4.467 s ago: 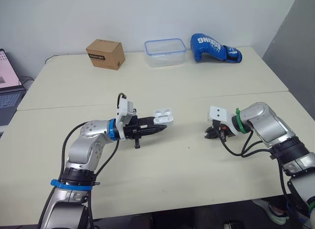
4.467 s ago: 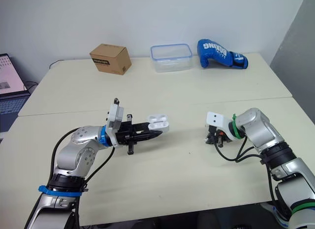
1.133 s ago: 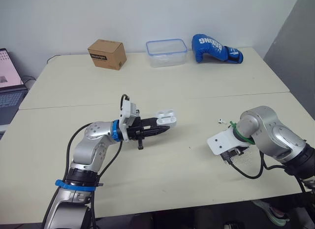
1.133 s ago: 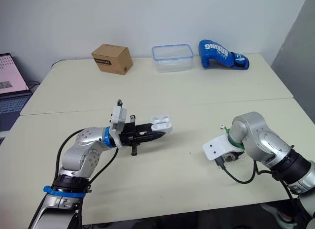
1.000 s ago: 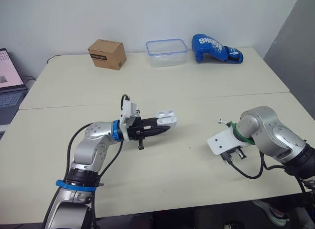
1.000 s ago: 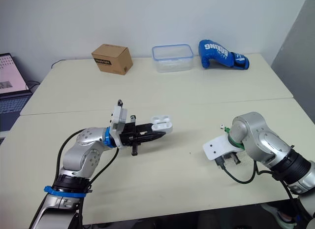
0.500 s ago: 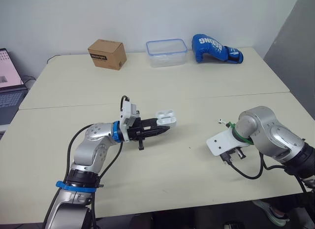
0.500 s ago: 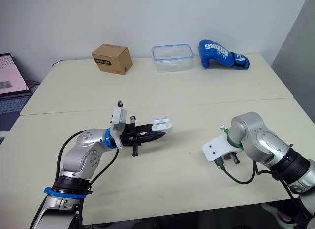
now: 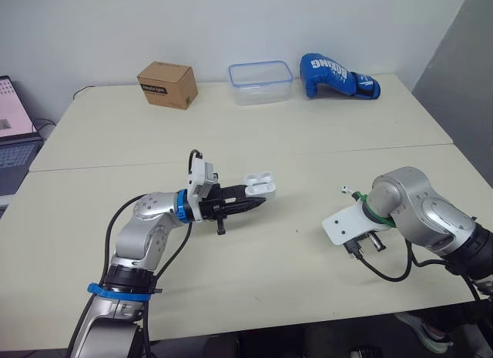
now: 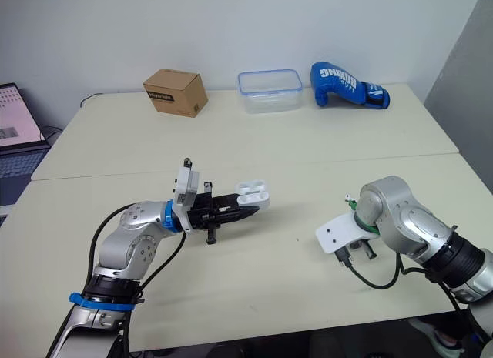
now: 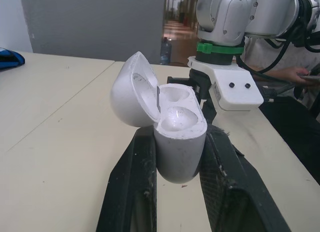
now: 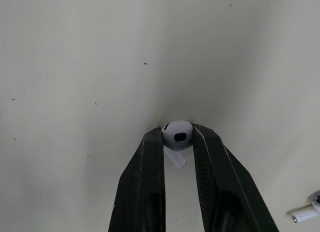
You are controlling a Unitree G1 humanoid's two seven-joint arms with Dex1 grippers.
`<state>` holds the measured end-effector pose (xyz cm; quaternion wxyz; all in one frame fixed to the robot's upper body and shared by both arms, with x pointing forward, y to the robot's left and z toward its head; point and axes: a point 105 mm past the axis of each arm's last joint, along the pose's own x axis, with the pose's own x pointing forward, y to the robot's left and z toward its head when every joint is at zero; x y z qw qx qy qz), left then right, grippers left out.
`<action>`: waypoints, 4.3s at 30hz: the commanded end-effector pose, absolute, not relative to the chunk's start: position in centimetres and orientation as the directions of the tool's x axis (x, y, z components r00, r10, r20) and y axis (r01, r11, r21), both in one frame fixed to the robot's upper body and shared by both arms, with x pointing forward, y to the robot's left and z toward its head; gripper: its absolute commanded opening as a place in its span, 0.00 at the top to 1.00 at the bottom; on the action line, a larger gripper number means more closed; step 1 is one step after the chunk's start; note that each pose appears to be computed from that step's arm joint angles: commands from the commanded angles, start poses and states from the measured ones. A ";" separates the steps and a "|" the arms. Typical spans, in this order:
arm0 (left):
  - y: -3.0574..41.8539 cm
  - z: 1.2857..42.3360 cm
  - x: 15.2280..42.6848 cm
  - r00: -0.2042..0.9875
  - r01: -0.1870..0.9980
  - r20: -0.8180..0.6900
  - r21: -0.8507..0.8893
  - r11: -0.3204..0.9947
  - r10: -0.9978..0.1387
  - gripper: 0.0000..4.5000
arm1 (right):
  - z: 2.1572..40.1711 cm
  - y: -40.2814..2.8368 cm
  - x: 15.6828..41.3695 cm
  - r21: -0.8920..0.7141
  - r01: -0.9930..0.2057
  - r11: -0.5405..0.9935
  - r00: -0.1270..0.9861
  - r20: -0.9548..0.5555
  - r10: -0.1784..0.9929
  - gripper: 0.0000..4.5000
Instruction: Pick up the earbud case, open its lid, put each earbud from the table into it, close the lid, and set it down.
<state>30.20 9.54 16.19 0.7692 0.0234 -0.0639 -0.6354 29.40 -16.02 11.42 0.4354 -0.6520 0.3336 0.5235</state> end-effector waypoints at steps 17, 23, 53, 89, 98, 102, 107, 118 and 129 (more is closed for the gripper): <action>10.0 16.7 31.3 0.160 0.973 0.093 0.151 0.173 -0.983 0.83 | 17.5 -11.7 26.9 -0.108 -0.938 0.329 0.335 -0.519 0.786 0.91; 9.9 16.6 31.7 0.141 0.977 0.079 0.148 0.152 -0.987 0.83 | 20.2 -9.5 25.8 0.062 -0.907 0.416 0.402 -0.157 0.902 0.91; 8.7 17.4 32.7 0.128 0.977 0.086 0.161 0.140 -0.988 0.83 | 22.3 -1.7 28.4 0.087 -0.828 0.554 0.558 0.032 0.829 0.91; 7.8 20.0 32.6 0.201 0.932 0.229 0.256 0.258 -0.952 0.83 | 21.0 -1.7 28.5 0.129 -0.748 0.651 0.644 -0.095 0.759 0.36; 8.0 19.8 32.3 0.191 0.937 0.220 0.249 0.244 -0.957 0.83 | 22.2 -3.5 29.1 0.034 -0.753 0.657 0.655 -0.056 0.753 0.20; 8.1 19.8 32.1 0.188 0.939 0.221 0.247 0.241 -0.957 0.83 | 22.7 -3.5 28.5 0.035 -0.789 0.613 0.612 -0.042 0.790 0.20; 8.5 19.4 32.2 0.194 0.946 0.206 0.221 0.238 -0.959 0.83 | 25.0 -4.2 24.8 0.070 -0.934 0.350 0.353 0.052 0.934 0.20; 9.6 19.3 31.8 0.158 0.965 0.194 0.176 0.193 -0.968 0.83 | 24.9 -13.6 29.0 -0.024 -0.863 0.504 0.495 -0.236 0.836 0.20; 10.3 19.6 30.6 0.113 0.983 0.204 0.121 0.140 -0.972 0.83 | 17.4 -19.3 35.5 -0.193 -0.678 0.709 0.679 -0.534 0.504 0.20</action>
